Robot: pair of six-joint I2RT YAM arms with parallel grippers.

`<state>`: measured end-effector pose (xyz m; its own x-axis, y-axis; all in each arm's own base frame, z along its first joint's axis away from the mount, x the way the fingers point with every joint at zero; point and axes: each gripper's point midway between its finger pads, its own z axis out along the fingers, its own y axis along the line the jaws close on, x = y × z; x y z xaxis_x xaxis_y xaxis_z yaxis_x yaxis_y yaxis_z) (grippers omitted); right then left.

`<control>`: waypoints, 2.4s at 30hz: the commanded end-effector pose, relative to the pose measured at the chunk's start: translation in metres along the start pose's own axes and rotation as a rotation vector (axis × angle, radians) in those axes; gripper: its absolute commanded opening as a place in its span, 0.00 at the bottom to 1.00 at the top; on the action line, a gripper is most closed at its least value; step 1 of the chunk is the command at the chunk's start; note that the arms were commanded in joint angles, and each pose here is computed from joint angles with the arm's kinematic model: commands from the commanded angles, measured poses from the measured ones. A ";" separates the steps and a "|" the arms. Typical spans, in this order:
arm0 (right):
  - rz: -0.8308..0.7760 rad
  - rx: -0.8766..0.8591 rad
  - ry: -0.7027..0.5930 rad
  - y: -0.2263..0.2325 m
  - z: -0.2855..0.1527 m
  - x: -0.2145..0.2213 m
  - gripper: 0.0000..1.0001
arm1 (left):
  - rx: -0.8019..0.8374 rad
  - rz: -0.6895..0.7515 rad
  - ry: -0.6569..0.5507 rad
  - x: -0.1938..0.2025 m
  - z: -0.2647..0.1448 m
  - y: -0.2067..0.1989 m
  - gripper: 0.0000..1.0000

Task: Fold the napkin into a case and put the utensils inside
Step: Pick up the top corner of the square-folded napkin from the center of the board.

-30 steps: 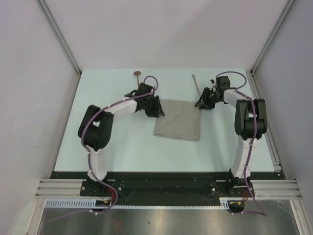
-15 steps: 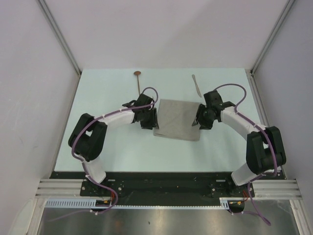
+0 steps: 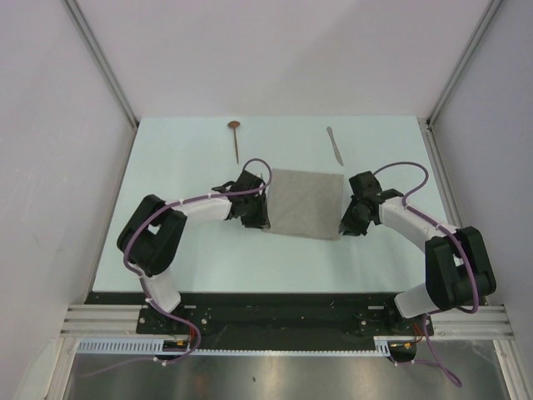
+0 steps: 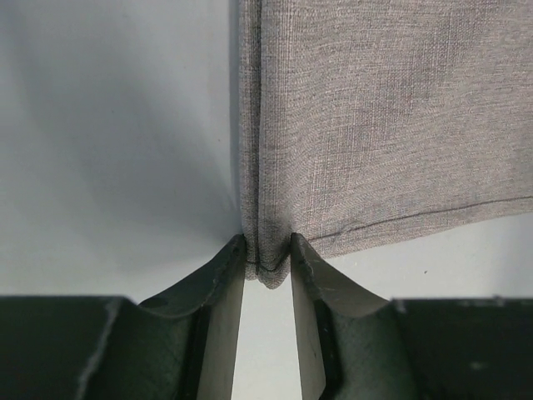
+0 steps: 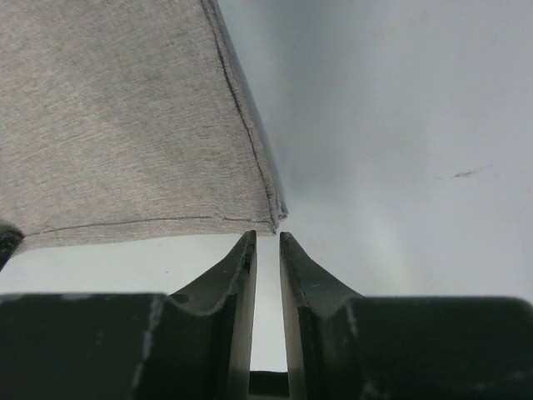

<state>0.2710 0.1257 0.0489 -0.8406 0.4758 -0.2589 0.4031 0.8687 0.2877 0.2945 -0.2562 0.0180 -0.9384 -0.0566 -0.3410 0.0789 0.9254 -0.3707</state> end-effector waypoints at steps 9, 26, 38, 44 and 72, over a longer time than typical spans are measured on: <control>0.026 -0.024 0.014 0.006 0.014 0.004 0.24 | -0.093 0.003 0.020 0.017 -0.004 0.017 0.35; 0.032 -0.059 0.037 0.014 0.019 0.008 0.21 | -0.092 -0.009 0.004 0.010 -0.014 0.018 0.38; 0.013 -0.132 -0.036 0.031 -0.002 -0.011 0.00 | -0.045 -0.008 -0.069 -0.012 -0.041 0.004 0.42; 0.043 -0.111 0.003 0.015 0.005 0.000 0.07 | -0.031 -0.011 -0.059 -0.010 -0.040 0.002 0.41; 0.055 -0.131 -0.003 0.016 0.005 -0.001 0.08 | -0.022 -0.012 -0.053 -0.006 -0.041 0.003 0.41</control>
<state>0.2724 0.1401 0.0347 -0.8293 0.5179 -0.2099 0.4061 0.8166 0.4103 0.2829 -0.2363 0.0387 -0.9329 -0.0738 -0.3526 0.0486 0.9441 -0.3261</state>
